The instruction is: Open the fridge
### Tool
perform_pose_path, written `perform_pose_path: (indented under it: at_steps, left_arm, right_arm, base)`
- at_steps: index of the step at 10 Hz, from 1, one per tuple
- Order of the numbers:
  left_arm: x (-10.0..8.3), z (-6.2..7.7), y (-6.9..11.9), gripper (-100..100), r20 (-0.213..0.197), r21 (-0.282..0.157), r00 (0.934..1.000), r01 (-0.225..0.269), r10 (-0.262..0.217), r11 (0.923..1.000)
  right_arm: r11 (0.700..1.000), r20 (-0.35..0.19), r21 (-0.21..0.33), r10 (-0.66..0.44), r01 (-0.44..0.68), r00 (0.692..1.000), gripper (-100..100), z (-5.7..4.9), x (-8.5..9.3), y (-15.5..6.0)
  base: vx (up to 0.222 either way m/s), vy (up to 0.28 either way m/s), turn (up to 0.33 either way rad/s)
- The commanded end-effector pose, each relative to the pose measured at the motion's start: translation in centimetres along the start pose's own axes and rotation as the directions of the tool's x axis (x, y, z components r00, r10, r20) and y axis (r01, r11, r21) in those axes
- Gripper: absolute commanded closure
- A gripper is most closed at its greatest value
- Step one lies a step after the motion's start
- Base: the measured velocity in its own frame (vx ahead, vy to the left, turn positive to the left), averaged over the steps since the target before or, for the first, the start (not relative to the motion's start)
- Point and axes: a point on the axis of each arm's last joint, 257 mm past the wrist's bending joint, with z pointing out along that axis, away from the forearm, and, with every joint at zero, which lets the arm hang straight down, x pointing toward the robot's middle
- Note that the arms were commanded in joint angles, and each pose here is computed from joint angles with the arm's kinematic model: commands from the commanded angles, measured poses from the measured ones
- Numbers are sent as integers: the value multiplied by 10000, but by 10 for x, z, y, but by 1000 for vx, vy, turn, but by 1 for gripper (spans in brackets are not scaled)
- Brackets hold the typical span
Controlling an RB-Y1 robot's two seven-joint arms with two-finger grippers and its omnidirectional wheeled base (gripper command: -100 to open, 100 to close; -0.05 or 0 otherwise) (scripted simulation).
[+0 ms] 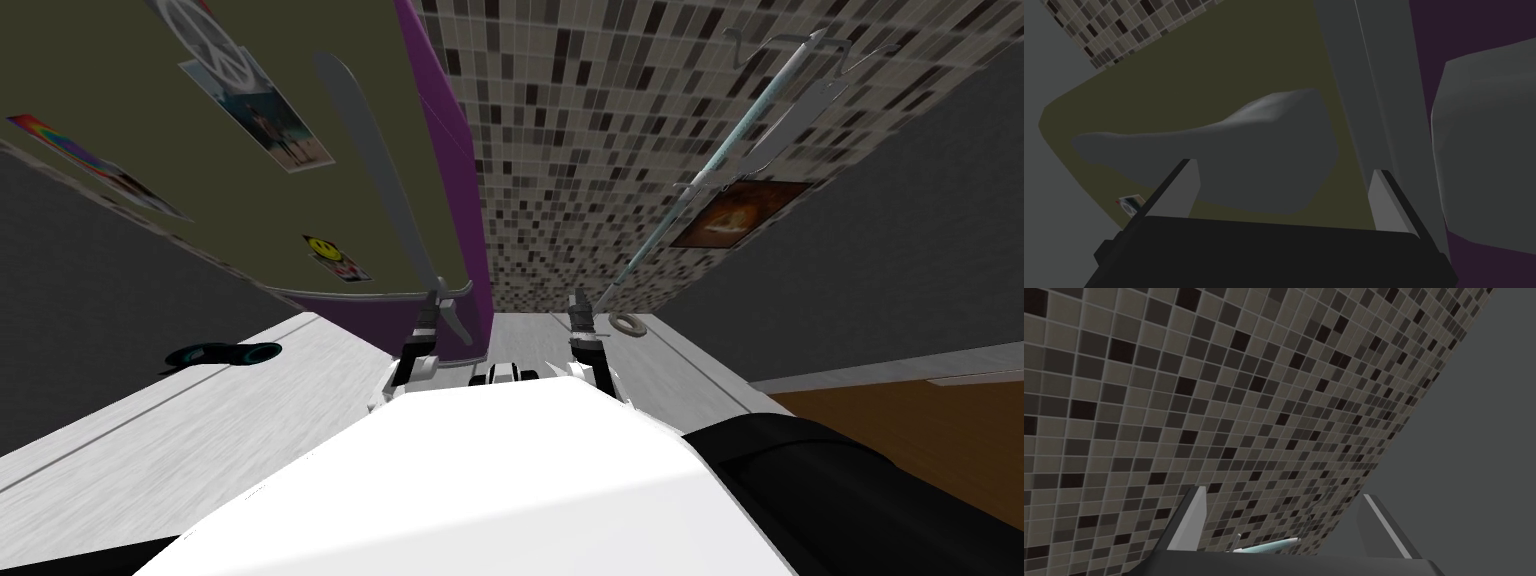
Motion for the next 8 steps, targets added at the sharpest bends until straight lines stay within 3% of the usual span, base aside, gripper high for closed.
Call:
perform_pose_path:
  at_steps: [1, 8]
  left_arm:
    - [-8, 8, -2, -100, -2, -287, 9999, -160, 160, 9995]
    - [-20, 18, 3, -100, -122, -1123, 9990, -451, 440, 9927]
  right_arm:
    - [10000, 0, 0, 0, 0, 10000, 0, 0, 0, 0]
    - [10000, 0, 0, 0, 0, 10000, 0, 0, 0, 0]
  base:
    - [-3, -56, 26]
    - [-2, -38, 16]
